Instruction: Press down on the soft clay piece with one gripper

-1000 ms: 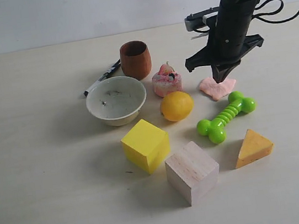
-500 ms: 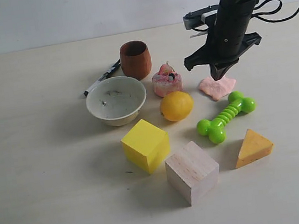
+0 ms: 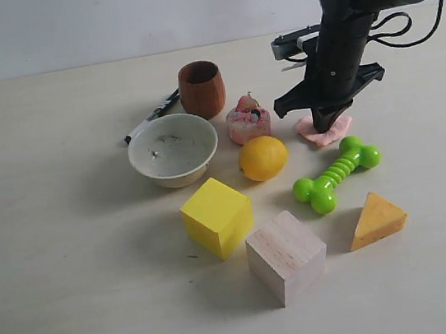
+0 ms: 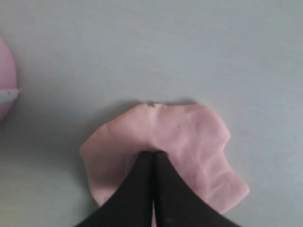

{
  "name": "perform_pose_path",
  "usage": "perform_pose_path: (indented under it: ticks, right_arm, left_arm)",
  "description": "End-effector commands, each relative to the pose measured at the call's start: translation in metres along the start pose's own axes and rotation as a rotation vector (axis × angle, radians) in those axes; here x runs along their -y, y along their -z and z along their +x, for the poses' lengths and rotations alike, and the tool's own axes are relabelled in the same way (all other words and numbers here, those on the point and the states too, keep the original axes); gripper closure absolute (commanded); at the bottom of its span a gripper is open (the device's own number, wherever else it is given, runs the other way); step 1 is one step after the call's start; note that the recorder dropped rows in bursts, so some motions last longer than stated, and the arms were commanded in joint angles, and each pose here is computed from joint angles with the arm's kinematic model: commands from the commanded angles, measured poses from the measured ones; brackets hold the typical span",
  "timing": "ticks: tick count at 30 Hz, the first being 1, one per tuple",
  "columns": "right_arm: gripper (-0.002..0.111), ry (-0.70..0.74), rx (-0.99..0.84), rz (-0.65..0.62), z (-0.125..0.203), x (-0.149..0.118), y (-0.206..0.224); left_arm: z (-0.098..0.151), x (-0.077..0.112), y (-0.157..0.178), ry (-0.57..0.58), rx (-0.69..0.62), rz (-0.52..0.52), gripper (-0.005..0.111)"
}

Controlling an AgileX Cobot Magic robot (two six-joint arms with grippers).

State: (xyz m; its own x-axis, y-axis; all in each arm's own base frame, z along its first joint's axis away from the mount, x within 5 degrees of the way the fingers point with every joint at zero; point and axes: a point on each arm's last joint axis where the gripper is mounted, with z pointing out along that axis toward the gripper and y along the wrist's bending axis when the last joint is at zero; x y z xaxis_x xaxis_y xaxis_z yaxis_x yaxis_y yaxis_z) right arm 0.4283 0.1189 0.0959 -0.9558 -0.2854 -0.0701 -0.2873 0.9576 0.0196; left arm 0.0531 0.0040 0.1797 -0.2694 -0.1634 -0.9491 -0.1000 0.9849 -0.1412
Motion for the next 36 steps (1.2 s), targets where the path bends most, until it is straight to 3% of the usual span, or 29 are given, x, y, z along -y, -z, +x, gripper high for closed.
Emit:
perform_pose_path:
  ticks: [1,10,20,36]
  right_arm:
    - [0.108,0.02,-0.131,0.006,0.014,0.001,-0.05]
    - [0.108,0.027,-0.236,0.012,0.026,0.002,-0.078]
    - [0.108,0.027,-0.258,0.012,0.028,0.002,-0.079]
    - [0.108,-0.03,-0.053,-0.048,0.008,-0.005,-0.009]
  left_arm:
    - [-0.001,0.0,0.0,-0.001,0.013,0.008,0.107]
    - [-0.001,0.0,0.0,-0.001,0.013,0.008,0.107]
    - [-0.001,0.0,0.0,-0.001,0.013,0.008,0.107]
    - [-0.001,0.0,0.0,-0.001,0.013,0.008,0.107]
